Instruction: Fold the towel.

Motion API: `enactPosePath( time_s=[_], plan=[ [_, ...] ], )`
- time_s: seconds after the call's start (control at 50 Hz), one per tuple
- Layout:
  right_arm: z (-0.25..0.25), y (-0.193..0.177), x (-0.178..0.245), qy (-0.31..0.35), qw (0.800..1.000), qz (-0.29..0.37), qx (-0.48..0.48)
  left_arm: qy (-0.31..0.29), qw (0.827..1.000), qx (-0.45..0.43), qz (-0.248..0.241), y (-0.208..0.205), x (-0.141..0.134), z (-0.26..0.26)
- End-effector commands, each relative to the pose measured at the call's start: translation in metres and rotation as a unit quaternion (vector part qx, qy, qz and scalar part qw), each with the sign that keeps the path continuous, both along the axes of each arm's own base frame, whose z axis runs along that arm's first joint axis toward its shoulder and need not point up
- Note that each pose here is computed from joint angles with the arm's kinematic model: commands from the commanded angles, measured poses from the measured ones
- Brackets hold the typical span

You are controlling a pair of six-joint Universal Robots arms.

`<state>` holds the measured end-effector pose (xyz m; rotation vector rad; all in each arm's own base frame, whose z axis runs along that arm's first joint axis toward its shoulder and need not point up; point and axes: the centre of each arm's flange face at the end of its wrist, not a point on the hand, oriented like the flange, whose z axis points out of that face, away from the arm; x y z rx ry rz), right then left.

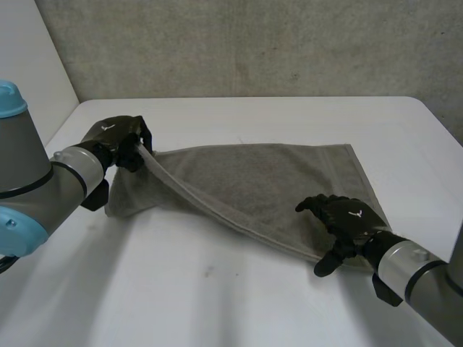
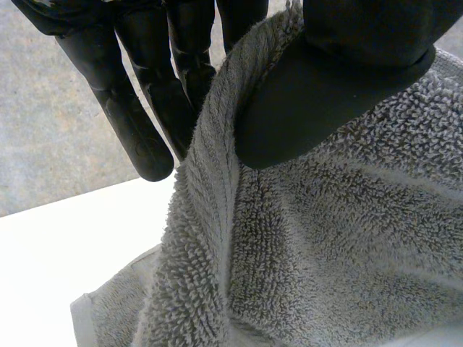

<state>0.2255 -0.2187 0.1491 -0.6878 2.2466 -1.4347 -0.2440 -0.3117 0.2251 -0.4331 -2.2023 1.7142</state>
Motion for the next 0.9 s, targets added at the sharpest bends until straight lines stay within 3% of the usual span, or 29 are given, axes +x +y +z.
enactPosePath(
  time_s=[0.02, 0.16, 0.3, 0.46, 0.7, 0.9],
  plan=[
    [-0.017, -0.009, -0.004, 0.023, 0.999, -0.023, 0.006, 0.000, 1.000, 0.000, 0.001, -0.003, -0.001, -0.001],
    [-0.015, -0.015, -0.009, 0.047, 0.998, -0.021, -0.022, 0.000, 1.000, 0.001, 0.001, -0.004, 0.000, -0.002],
    [-0.019, -0.045, -0.052, 0.095, 0.992, -0.076, -0.039, -0.001, 1.000, 0.006, 0.002, -0.004, 0.000, -0.005],
    [-0.023, -0.052, -0.076, 0.139, 0.984, -0.099, -0.040, -0.003, 1.000, 0.011, 0.004, -0.003, 0.001, -0.008],
    [-0.015, -0.049, -0.081, 0.127, 0.987, -0.087, -0.036, -0.009, 1.000, 0.019, 0.017, -0.002, 0.005, -0.011],
    [0.047, -0.042, -0.081, 0.122, 0.982, -0.075, -0.123, -0.034, 0.995, 0.086, 0.022, 0.035, 0.021, -0.025]
  ],
)
